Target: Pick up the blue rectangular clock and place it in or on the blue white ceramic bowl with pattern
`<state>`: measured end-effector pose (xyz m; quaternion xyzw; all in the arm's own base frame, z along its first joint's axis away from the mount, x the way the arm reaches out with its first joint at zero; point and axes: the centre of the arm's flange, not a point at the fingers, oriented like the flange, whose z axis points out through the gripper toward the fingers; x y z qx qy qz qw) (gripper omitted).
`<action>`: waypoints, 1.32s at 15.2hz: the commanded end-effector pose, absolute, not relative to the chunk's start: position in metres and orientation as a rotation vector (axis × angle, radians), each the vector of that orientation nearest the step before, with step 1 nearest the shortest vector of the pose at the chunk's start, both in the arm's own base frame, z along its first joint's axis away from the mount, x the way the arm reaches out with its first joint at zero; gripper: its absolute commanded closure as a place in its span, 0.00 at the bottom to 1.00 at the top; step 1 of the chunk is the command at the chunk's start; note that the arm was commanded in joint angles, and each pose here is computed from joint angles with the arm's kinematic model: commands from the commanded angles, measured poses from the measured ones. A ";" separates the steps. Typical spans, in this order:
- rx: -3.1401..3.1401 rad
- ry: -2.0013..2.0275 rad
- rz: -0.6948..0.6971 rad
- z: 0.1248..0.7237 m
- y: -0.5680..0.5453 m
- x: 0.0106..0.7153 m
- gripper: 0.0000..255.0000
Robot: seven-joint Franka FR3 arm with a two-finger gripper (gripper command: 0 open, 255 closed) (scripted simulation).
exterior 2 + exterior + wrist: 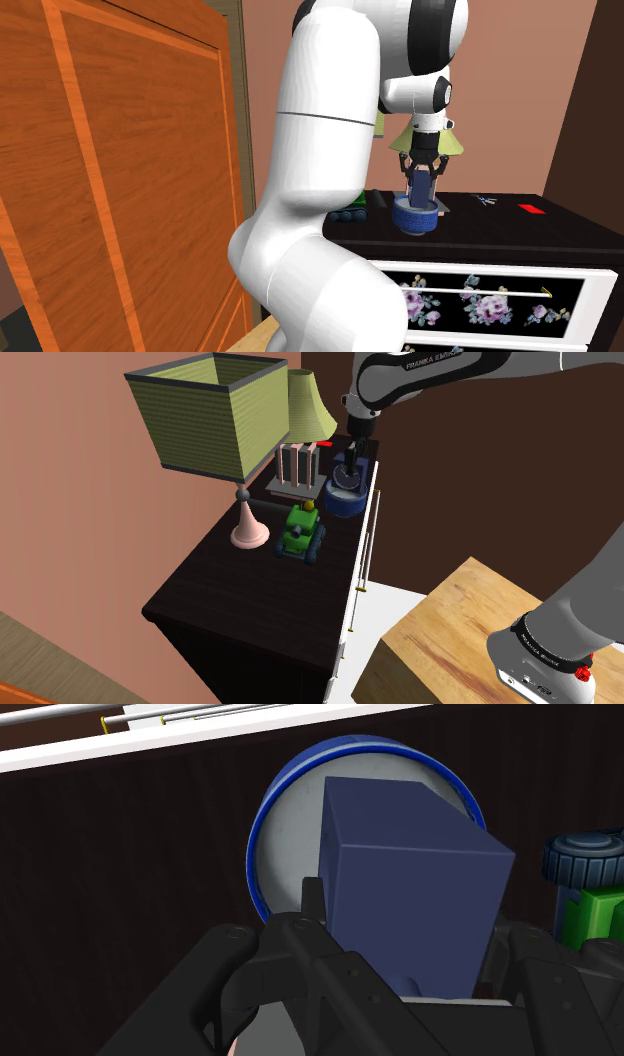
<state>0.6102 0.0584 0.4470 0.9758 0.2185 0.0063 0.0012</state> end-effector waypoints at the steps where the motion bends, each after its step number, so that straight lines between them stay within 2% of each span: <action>1: 3.063 0.686 0.020 0.447 0.058 0.610 1.00; 2: 3.063 0.686 0.020 0.447 0.058 0.610 1.00; 3: 3.063 0.686 0.020 0.447 0.058 0.610 0.00; 8: 3.063 0.686 0.020 0.447 0.058 0.610 0.00; 12: 3.063 0.686 0.020 0.497 0.058 0.610 0.00; 20: 3.063 0.686 0.020 0.497 0.058 0.610 0.00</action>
